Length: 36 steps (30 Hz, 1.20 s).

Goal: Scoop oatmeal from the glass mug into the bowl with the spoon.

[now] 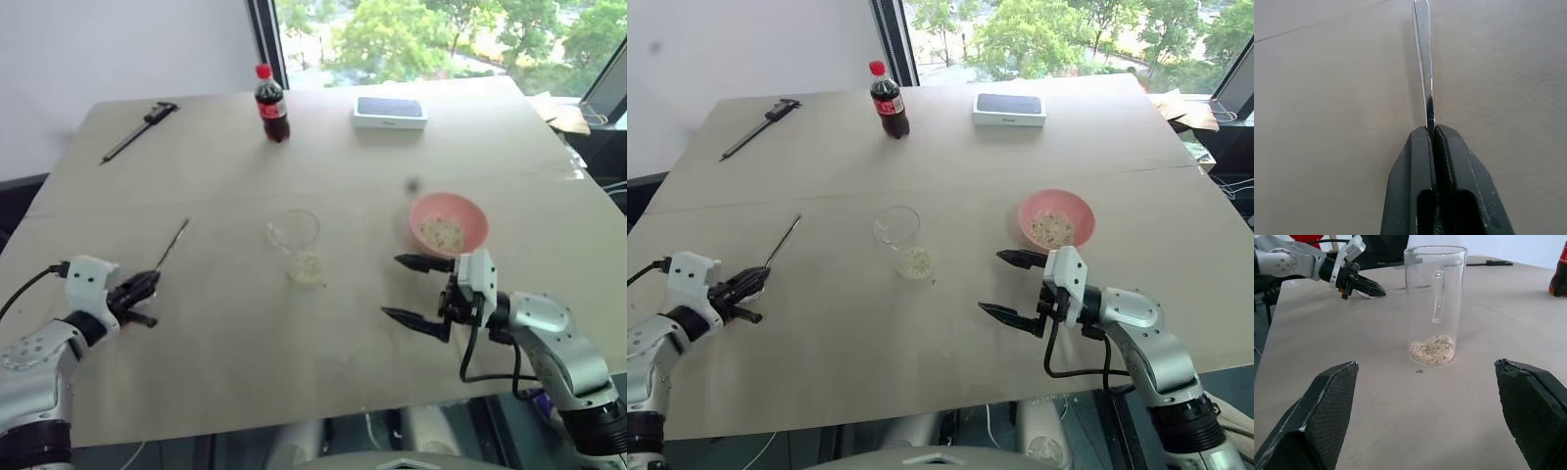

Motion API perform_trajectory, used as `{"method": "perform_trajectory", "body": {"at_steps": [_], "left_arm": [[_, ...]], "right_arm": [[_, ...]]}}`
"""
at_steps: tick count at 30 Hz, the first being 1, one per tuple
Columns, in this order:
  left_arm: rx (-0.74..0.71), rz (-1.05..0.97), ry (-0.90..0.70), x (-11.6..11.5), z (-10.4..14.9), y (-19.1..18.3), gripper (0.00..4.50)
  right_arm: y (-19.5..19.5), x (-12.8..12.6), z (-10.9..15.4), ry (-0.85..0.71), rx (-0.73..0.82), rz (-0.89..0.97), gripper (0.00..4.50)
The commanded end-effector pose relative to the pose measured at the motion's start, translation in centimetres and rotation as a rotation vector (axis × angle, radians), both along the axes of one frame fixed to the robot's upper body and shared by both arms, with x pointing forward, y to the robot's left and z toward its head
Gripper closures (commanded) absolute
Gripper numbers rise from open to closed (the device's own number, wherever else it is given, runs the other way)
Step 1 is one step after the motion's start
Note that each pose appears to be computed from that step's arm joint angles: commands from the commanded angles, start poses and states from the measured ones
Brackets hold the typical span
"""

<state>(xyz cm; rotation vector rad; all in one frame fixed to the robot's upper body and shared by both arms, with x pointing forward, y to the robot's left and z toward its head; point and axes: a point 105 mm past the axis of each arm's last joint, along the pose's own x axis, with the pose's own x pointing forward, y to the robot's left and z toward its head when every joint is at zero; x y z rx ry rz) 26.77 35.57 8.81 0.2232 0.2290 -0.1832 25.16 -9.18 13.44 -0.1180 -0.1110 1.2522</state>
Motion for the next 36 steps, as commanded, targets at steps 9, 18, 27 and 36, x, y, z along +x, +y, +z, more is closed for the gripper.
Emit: {"method": "perform_trajectory", "body": {"at_steps": [9, 18, 27, 36], "left_arm": [[0.081, -0.185, -0.545, 2.2, 14.5, -8.4, 4.47], [0.09, -0.454, -0.669, 2.6, 20.0, -15.5, 4.47], [0.103, -0.692, -0.637, 2.3, 21.1, -20.0, 4.47], [0.165, -0.798, -0.593, 1.7, 20.8, -21.1, 4.47]], "right_arm": [[-1.5, 4.6, 6.3, 0.023, 0.211, -0.129, 0.0], [1.2, 6.2, 13.4, 0.032, 0.364, -0.143, 0.0], [4.8, 5.7, 18.0, 0.039, 0.372, -0.046, 0.0], [7.3, 5.1, 19.3, 0.063, 0.38, 0.042, 0.0]]}}
